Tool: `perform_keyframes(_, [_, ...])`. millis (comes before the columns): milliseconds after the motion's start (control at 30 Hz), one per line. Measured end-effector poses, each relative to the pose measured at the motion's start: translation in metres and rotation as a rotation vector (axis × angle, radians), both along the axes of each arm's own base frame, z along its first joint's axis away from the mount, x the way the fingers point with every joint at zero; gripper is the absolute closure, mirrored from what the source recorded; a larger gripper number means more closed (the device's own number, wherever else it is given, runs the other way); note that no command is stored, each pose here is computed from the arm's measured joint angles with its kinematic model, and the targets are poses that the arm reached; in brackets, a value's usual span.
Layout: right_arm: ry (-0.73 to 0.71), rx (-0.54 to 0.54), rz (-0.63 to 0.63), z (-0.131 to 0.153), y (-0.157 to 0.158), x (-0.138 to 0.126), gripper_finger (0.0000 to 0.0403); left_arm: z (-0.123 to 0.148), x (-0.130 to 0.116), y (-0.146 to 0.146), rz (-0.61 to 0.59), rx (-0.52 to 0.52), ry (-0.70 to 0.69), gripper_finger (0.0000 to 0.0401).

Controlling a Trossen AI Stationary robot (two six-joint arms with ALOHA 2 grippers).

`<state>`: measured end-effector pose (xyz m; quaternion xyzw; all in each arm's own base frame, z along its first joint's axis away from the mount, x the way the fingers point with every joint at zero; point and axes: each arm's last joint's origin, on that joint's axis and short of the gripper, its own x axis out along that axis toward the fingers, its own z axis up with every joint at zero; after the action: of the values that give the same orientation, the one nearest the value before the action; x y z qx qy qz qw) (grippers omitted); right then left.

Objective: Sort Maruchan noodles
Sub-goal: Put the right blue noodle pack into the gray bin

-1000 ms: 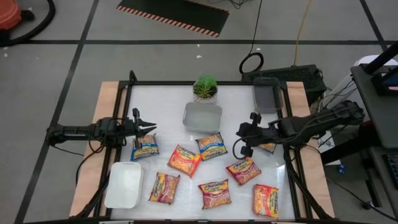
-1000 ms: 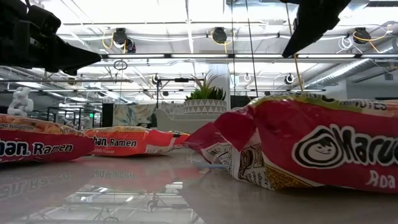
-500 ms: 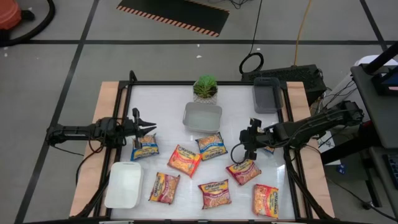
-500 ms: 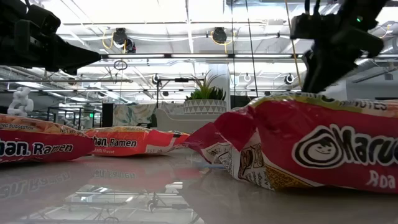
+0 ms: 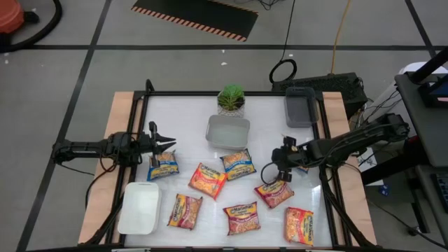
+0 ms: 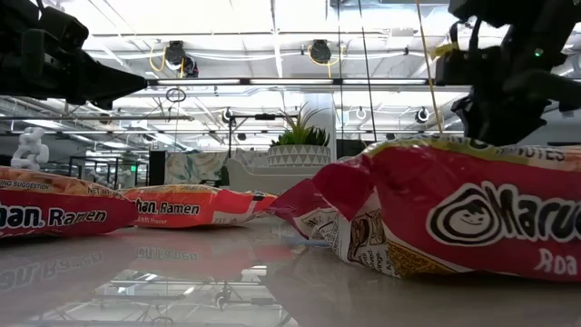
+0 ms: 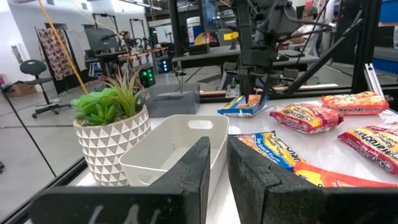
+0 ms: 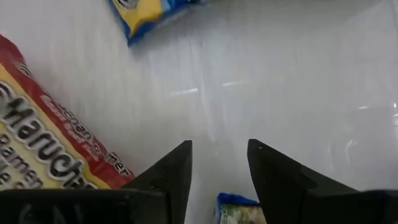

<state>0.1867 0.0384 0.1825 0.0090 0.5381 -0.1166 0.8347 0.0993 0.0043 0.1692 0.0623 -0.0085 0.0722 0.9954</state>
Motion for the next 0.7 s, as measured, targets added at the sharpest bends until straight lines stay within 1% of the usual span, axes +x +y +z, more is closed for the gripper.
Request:
perform_keyframes(233, [0.066,-0.018,0.008,-0.018,-0.003,-0.011,0.0246,0.0,0.0,0.0,0.012,0.0,-0.001,0.0341])
perform_keyframes(433, [0.106,-0.03,0.014,-0.028,-0.005,-0.018,0.0246,0.0,-0.001,0.003,0.091,-0.003,-0.003,0.0341])
perform_keyframes(533, [0.12,-0.038,0.03,-0.031,-0.005,-0.02,0.0246,0.001,-0.001,0.004,0.126,0.002,-0.004,0.0341])
perform_keyframes(700, [0.116,-0.05,0.08,-0.037,-0.005,-0.022,0.0248,0.001,-0.001,0.004,0.131,0.027,0.001,0.0341])
